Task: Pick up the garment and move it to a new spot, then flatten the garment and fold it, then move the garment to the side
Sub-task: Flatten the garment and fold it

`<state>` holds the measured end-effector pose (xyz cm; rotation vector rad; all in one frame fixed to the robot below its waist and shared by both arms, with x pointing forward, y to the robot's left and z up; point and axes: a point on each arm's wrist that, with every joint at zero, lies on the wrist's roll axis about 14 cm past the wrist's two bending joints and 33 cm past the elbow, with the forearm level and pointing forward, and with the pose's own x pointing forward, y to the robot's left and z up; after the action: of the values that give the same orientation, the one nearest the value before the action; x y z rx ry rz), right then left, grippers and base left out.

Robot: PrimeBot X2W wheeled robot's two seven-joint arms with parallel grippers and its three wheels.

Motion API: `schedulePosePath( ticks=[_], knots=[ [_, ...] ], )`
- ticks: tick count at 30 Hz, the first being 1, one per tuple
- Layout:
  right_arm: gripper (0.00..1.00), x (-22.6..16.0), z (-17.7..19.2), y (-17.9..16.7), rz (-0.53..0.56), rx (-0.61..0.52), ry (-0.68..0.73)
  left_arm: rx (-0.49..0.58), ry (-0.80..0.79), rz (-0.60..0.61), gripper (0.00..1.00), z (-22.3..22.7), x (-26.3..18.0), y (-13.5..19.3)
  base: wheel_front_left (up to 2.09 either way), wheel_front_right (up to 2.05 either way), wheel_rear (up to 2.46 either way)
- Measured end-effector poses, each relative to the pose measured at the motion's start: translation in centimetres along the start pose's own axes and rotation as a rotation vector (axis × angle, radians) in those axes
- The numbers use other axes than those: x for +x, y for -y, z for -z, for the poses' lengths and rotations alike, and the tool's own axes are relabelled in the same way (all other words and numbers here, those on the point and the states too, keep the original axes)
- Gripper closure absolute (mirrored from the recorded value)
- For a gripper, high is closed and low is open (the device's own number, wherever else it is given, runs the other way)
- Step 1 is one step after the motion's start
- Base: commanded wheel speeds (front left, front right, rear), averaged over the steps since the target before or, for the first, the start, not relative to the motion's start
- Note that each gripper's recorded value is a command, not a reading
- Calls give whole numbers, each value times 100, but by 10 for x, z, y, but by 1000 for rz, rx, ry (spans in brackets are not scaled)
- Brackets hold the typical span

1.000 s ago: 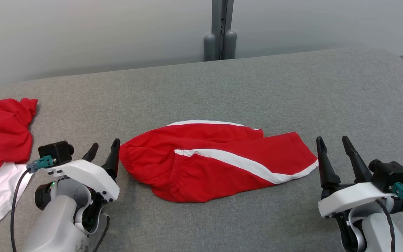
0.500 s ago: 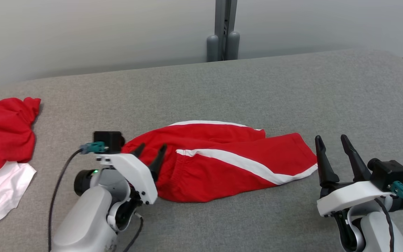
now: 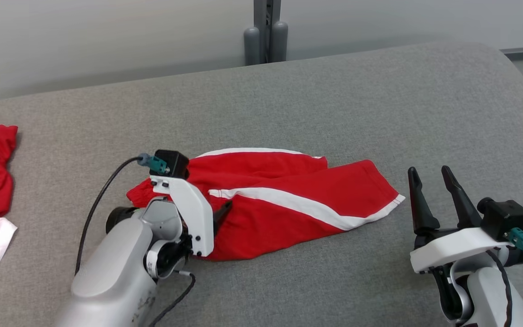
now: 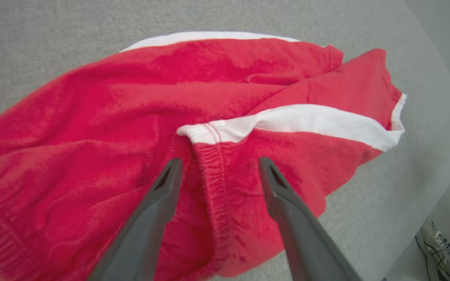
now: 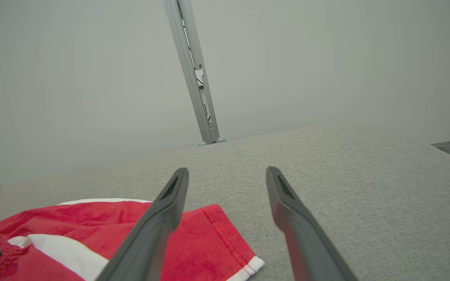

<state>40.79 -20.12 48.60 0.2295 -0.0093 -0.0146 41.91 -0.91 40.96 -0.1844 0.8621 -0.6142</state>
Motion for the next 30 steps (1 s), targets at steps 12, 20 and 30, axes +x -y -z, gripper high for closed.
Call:
schedulePosePath(
  ticks=[12,20,30],
  knots=[
    [0,3,5,3,8,-4,-15,-1,-37,15,8,1,12,4,0,0,0],
    [0,7,8,-4,-11,-1,-21,-17,14,63,100,-6,10,11,0,0,0],
    [0,14,7,-32,-90,3,-17,9,155,92,100,-5,-23,20,0,0,0]
  ],
)
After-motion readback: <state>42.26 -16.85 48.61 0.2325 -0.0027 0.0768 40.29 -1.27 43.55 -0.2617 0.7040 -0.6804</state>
